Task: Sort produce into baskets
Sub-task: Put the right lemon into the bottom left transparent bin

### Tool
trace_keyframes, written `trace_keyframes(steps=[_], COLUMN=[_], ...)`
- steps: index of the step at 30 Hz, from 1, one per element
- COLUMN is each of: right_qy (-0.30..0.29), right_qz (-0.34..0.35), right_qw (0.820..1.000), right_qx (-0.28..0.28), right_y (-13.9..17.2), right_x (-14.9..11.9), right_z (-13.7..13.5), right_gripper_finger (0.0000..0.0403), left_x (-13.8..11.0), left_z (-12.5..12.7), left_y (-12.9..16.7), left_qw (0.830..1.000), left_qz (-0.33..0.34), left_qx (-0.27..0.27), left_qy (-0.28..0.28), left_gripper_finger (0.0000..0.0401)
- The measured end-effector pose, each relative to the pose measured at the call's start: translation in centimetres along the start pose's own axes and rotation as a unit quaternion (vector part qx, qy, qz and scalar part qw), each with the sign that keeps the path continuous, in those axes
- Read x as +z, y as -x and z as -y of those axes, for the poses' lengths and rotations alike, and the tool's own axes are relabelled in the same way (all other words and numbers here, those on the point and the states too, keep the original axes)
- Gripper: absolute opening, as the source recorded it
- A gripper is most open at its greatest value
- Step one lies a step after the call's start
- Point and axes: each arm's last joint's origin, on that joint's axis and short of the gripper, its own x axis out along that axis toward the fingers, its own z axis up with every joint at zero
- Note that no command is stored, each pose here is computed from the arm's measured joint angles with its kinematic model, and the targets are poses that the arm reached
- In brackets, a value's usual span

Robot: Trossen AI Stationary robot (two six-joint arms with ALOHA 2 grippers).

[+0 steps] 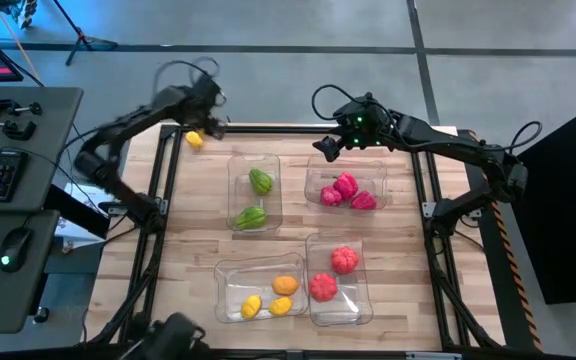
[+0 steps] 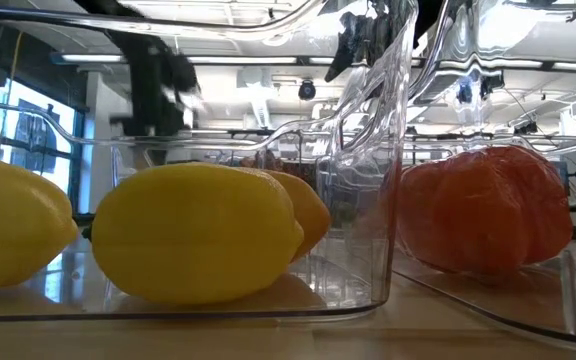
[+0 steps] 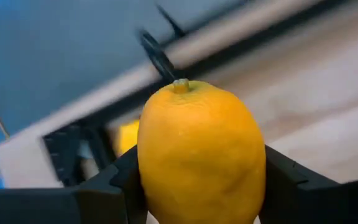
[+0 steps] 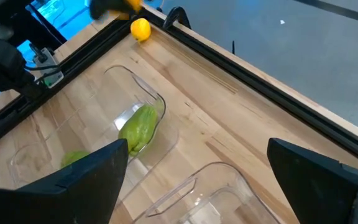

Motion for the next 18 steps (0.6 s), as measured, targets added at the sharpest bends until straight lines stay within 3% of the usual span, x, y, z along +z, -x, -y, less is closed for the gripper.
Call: trace_keyframes(steps=[4,8,13,18], right_qy=[0.011,0.023,0.026,0.054], right_qz=[0.001,0.001,0.001,-0.011], right_qw=[1.0,1.0,1.0,0.998], right_qx=[-0.002,-0.002,-0.002,-0.001], right_y=[0.0,0.0,0.0,0.0], right_x=[0.0,0.0,0.0,-0.3], right_z=[0.1,0.1,0.1,-0.1], right_gripper_finger=[0.0376,0.0376,0.0376,0.0376], left_x=[-1.2,-3.5,-7.0,-11.5], left_z=[-0.9,0.5,4.9,10.9], left_y=[5.8,10.5,14.1,15.8], left_qw=[0.994,0.977,0.943,0.904], left_qz=[0.089,0.149,0.177,0.169], left_qx=[-0.027,-0.131,-0.274,-0.394], left_qy=[0.064,0.083,0.06,-0.004], left_gripper_finger=[0.0201,0.0205,0.0204,0.0204])
